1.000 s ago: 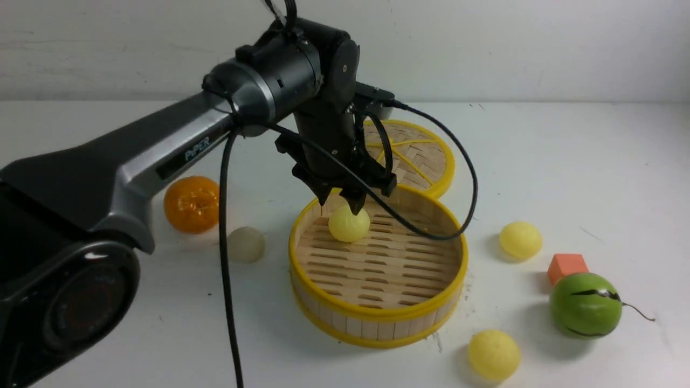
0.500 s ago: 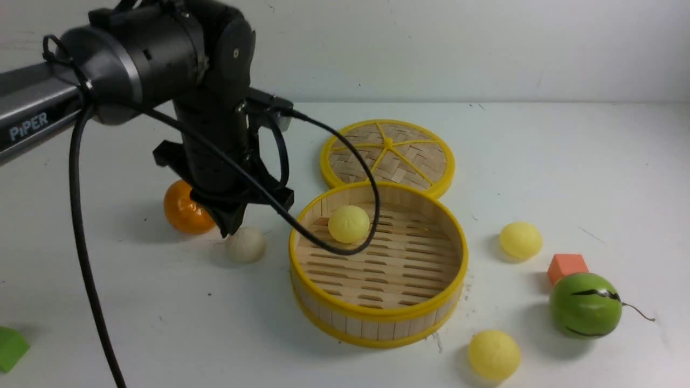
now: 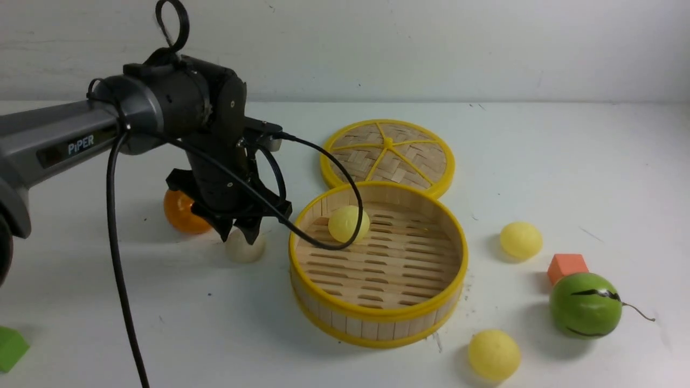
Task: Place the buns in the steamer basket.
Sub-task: Use the left arm to grab a steamed stuffed bun
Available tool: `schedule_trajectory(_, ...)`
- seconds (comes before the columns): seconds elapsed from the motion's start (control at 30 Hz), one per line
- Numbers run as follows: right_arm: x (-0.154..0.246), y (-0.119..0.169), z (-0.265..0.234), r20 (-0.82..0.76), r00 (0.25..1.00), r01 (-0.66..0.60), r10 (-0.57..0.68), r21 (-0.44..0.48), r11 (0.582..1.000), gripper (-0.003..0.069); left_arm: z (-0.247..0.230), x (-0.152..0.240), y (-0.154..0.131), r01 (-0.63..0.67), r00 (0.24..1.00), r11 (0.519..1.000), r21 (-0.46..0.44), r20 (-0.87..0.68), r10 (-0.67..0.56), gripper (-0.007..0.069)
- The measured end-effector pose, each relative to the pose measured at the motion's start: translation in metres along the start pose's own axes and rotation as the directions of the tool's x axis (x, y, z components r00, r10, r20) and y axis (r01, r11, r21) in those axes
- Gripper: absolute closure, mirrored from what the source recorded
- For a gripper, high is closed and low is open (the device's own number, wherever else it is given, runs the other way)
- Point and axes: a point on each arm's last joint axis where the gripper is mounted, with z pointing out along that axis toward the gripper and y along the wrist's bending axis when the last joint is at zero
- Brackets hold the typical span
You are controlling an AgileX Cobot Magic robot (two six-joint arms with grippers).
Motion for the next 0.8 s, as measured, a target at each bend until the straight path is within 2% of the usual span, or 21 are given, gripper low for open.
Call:
schedule_trajectory(0.2,0.000,0.000,0.000,0.000,1.000,0.000,0.000,0.000,1.000,0.0418,0.002,-0.006,0.000,-0.006,0.998,1.000,-0.003,0.064,0.006,0.0319)
schedule_trajectory(0.47,0.000,0.000,0.000,0.000,1.000,0.000,0.000,0.000,1.000,0.0418,0.025,-0.003,-0.001,-0.020,1.000,1.000,-0.017,0.013,0.021,0.0373)
schedule_trajectory(0.7,0.000,0.000,0.000,0.000,1.000,0.000,0.000,0.000,1.000,0.0418,0.028,-0.003,0.000,-0.029,1.000,0.999,-0.027,0.008,0.029,0.0381)
schedule_trajectory(0.8,0.000,0.000,0.000,0.000,1.000,0.000,0.000,0.000,1.000,0.0418,0.028,-0.003,0.000,-0.029,1.000,0.999,-0.028,0.007,0.029,0.0407)
